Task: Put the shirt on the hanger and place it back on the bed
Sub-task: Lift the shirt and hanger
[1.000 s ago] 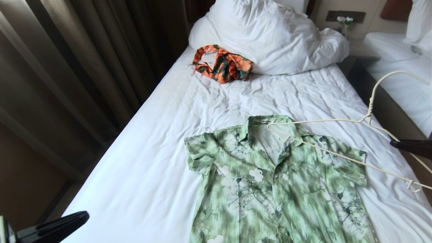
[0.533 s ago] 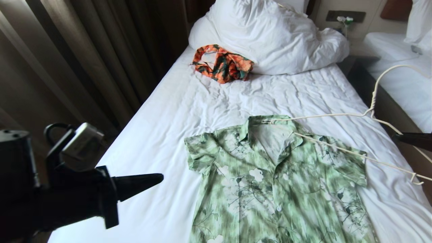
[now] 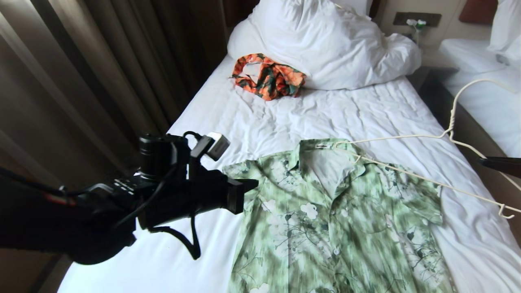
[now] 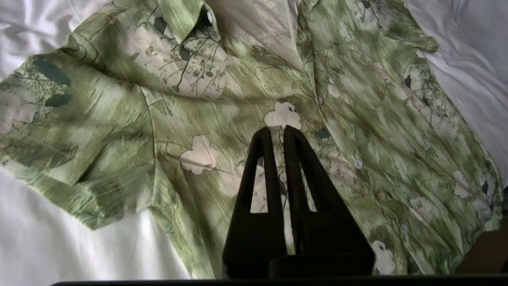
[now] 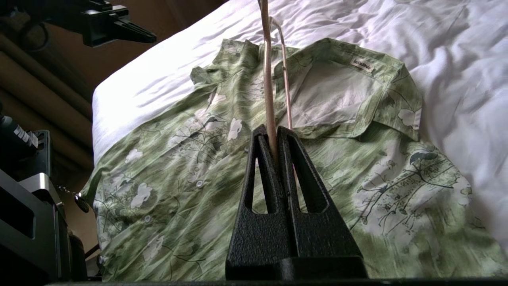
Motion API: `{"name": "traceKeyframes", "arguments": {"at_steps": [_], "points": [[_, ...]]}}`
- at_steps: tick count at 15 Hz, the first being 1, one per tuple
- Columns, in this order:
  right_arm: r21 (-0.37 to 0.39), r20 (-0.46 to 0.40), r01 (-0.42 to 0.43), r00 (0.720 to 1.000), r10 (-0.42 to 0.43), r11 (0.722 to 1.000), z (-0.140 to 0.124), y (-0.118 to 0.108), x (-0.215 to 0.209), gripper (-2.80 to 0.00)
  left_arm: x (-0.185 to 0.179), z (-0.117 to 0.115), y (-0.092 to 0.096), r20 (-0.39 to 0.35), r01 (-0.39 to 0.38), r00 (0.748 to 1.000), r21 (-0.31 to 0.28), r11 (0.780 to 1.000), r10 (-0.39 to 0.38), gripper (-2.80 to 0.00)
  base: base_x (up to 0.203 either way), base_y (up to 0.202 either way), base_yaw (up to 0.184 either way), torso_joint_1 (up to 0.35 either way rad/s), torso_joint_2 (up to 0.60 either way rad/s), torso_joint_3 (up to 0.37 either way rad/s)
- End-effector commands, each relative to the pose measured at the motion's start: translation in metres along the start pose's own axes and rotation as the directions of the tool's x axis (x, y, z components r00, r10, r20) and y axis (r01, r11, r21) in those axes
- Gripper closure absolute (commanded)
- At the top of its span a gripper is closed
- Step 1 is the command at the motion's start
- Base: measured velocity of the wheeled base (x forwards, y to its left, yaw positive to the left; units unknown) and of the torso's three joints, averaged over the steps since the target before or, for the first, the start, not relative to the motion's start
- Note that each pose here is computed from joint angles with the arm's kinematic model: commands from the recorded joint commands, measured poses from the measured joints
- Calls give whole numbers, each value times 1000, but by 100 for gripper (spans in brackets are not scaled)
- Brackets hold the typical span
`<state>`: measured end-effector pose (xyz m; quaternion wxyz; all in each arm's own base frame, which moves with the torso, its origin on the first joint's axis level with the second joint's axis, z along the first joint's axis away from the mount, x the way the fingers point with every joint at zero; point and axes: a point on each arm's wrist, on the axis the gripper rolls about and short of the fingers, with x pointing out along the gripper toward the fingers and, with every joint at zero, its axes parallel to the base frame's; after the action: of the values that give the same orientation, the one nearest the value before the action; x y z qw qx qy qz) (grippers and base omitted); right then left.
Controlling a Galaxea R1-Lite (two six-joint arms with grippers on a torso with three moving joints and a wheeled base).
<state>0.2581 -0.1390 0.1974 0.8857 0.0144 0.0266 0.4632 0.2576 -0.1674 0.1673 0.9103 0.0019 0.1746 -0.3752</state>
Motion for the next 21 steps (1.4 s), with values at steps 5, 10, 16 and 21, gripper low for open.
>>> {"name": "traceKeyframes", "arguments": {"at_steps": [5, 10, 16, 21], "points": [[28, 5, 15, 1000, -15, 999, -10, -10, -6, 0, 95, -9, -10, -26, -85, 996, 26, 996, 86, -280, 0, 0, 0, 0, 0, 0], [37, 6, 22, 1000, -22, 999, -13, -13, -8, 0, 153, -12, -24, 52, -179, 983, 29, 983, 177, -280, 0, 0, 0, 0, 0, 0], [37, 6, 38, 999, -39, 999, -13, -14, -13, 0, 194, -14, -26, 107, -194, 976, 46, 980, 188, -280, 0, 0, 0, 0, 0, 0], [55, 6, 38, 999, -38, 998, -18, -19, -13, 0, 208, -32, 0, 77, -241, 969, 95, 966, 235, -280, 0, 0, 0, 0, 0, 0]]}}
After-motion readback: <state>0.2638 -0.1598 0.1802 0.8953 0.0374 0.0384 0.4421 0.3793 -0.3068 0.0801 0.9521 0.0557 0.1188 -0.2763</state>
